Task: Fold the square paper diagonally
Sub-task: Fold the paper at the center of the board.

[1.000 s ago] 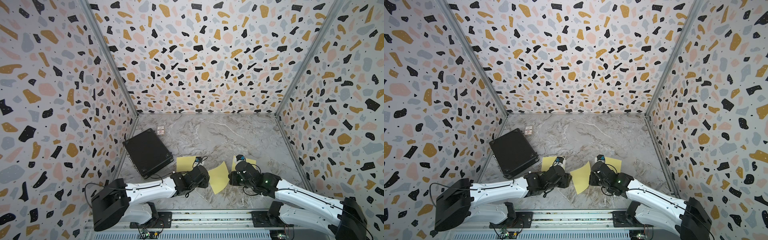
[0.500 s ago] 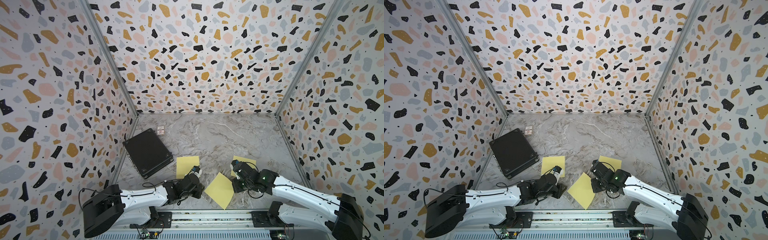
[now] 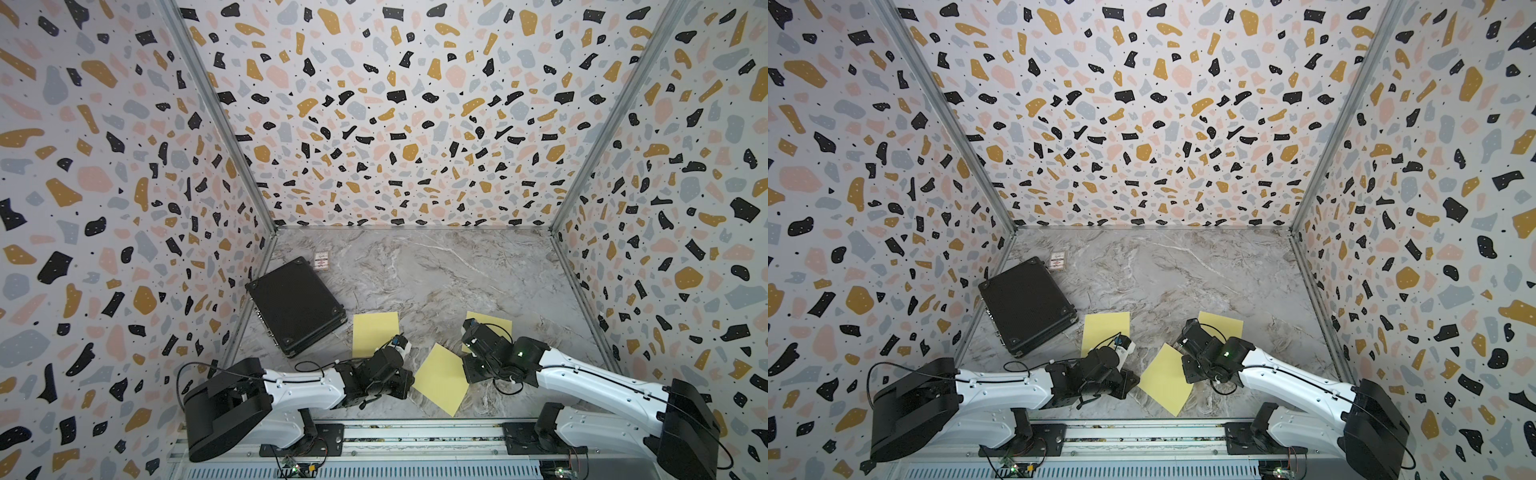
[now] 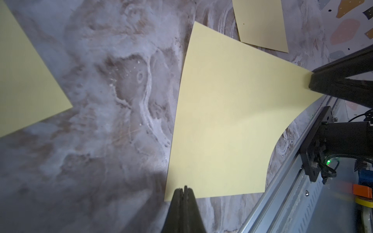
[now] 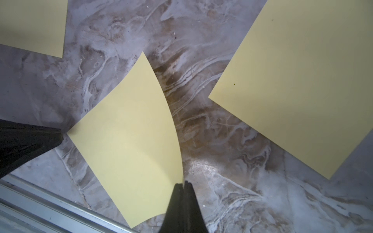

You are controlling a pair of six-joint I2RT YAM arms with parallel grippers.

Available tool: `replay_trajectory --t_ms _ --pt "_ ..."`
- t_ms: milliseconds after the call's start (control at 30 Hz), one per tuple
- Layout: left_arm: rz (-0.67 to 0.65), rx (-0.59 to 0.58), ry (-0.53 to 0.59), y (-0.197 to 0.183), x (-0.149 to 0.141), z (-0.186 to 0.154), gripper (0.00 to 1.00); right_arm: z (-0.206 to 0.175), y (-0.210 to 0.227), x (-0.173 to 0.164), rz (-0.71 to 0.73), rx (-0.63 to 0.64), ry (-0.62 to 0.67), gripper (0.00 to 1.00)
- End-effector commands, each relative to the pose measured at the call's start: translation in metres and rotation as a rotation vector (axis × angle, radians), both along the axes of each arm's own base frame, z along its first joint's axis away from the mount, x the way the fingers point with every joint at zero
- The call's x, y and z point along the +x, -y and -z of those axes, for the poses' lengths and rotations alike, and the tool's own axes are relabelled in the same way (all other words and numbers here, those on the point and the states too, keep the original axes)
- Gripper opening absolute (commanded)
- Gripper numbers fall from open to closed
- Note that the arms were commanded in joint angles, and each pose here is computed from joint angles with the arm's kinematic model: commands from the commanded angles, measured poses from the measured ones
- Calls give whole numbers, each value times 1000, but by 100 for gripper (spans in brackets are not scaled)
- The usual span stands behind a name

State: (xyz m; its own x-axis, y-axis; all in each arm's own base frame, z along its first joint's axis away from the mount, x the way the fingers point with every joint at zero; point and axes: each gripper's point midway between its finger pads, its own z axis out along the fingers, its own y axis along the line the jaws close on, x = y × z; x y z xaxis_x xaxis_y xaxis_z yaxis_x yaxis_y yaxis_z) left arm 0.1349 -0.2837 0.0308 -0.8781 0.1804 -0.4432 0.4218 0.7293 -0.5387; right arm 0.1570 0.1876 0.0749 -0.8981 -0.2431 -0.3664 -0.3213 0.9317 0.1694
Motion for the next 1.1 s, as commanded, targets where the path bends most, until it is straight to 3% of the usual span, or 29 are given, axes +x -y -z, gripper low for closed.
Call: replay_trajectory --t_ms 0,1067 --pt "18 -55 -7 11 -1 -8 3 -7 2 4 29 10 27 0" --pt "-44 56 -6 -7 5 17 1 0 -11 -1 32 72 -17 0"
